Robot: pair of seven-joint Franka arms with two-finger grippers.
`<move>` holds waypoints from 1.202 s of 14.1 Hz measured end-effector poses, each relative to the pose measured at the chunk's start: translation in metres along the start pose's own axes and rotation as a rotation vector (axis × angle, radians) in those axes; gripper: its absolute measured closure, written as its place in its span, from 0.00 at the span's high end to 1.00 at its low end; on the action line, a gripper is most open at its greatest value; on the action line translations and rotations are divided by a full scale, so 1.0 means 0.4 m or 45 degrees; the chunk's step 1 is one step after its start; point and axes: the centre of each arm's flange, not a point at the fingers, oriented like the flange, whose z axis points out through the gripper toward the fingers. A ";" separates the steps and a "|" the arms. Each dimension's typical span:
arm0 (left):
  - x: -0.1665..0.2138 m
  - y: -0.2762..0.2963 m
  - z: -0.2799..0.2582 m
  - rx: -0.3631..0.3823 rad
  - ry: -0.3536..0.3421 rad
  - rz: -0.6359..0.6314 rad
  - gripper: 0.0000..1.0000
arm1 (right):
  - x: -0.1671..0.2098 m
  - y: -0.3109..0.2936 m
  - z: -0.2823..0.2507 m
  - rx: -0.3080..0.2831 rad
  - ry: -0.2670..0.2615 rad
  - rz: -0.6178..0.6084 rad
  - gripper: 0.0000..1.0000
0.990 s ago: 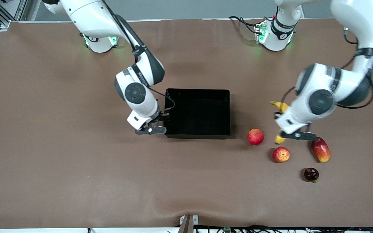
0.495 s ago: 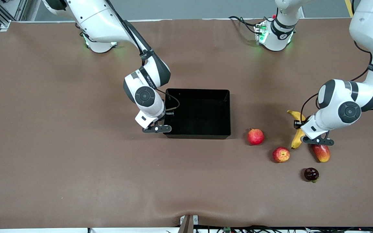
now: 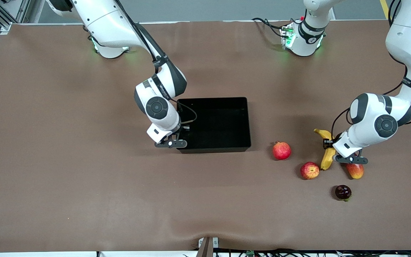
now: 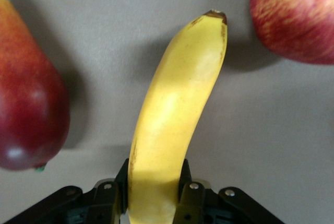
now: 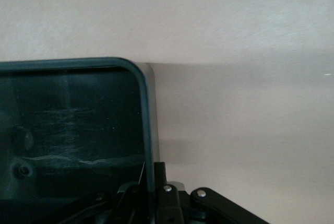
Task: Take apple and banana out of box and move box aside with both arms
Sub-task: 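Set the banana beside the apples while the right gripper grips the box rim, then drag the box toward the right arm while the left gripper withdraws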
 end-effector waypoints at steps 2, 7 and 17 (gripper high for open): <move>0.012 -0.001 0.023 -0.013 0.012 0.001 0.38 | 0.055 0.090 -0.051 -0.001 -0.004 0.009 0.04; 0.053 -0.017 -0.006 -0.003 0.065 -0.001 0.71 | 0.215 0.514 -0.177 0.030 -0.008 -0.098 0.04; 0.084 0.010 -0.606 0.107 0.061 -0.140 1.00 | 0.245 1.089 -0.194 0.056 -0.055 -0.078 0.04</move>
